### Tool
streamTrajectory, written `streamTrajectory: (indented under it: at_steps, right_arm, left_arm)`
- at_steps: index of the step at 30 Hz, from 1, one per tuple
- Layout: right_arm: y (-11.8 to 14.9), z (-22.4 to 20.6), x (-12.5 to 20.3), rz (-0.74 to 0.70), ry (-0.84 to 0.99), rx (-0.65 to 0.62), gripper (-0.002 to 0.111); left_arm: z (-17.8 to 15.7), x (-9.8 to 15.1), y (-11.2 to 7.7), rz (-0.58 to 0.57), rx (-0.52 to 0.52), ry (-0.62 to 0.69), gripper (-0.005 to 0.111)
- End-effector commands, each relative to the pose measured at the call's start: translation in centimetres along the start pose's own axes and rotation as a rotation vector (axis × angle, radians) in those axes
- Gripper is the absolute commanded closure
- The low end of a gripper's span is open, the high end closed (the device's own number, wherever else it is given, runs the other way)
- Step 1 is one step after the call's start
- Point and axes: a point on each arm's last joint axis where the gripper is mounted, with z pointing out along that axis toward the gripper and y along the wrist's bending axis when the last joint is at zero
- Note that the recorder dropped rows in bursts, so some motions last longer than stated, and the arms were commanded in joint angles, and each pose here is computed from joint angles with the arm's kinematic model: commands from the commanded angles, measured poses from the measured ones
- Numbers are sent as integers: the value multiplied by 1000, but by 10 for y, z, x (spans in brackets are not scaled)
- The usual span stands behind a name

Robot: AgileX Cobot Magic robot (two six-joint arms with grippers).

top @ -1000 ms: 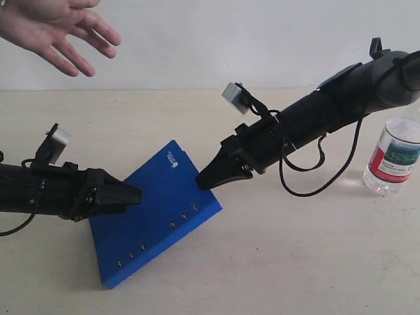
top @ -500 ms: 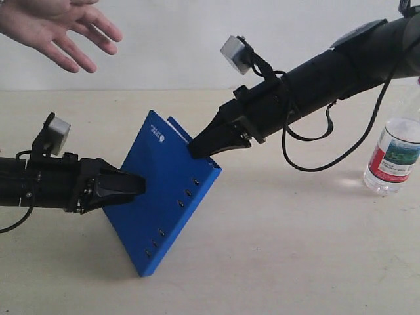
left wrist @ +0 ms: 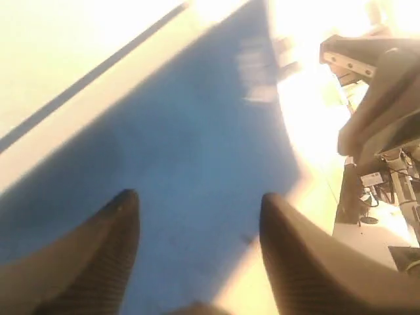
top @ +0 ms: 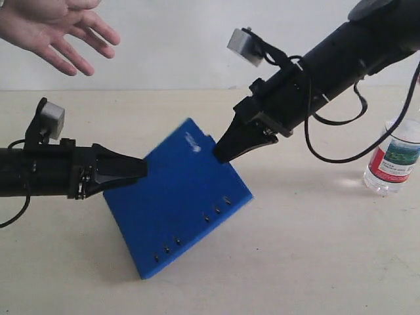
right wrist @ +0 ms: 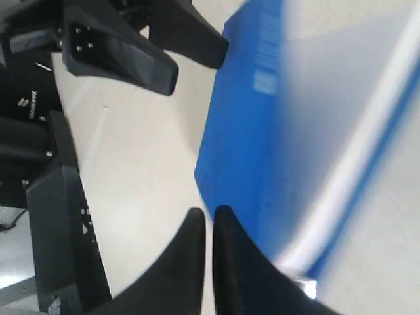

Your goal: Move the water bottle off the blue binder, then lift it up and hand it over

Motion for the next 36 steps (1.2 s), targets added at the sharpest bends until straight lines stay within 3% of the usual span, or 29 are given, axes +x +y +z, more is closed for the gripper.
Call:
streamTrajectory:
  at_steps: [1, 5, 8, 10, 11, 12, 14, 20, 27, 36]
  right_arm:
    - [30, -24, -4, -61, -28, 29, 108]
    - [30, -25, -3, -56, -20, 38, 108]
    - [22, -21, 2, -26, -26, 92, 107]
    - [-3, -6, 16, 61, 2, 199, 82]
    - [-8, -2, 20, 89, 7, 205, 75]
    - [-17, 7, 27, 123, 24, 207, 59]
    - [-27, 16, 30, 169, 39, 197, 48]
    - [-44, 28, 35, 202, 59, 211, 49]
    - [-50, 26, 38, 208, 80, 286, 49]
    - [-61, 30, 41, 220, 93, 340, 49]
  left_arm:
    - [-5, -11, -19, 100, 38, -42, 55]
    - [-7, -13, -24, 89, 38, -50, 55]
    - [-7, -11, -11, 36, -95, -38, 55]
    - [-11, -3, 8, -50, -300, -21, 55]
    - [-12, -1, 9, -74, -314, -21, 54]
    - [-12, 5, 8, -125, -298, -14, 51]
    - [-12, 12, 6, -156, -267, -5, 46]
    - [-11, 29, 8, -235, -276, 29, 44]
    - [-2, 48, 25, -333, -244, 90, 44]
    - [1, 56, 34, -338, -256, 122, 44]
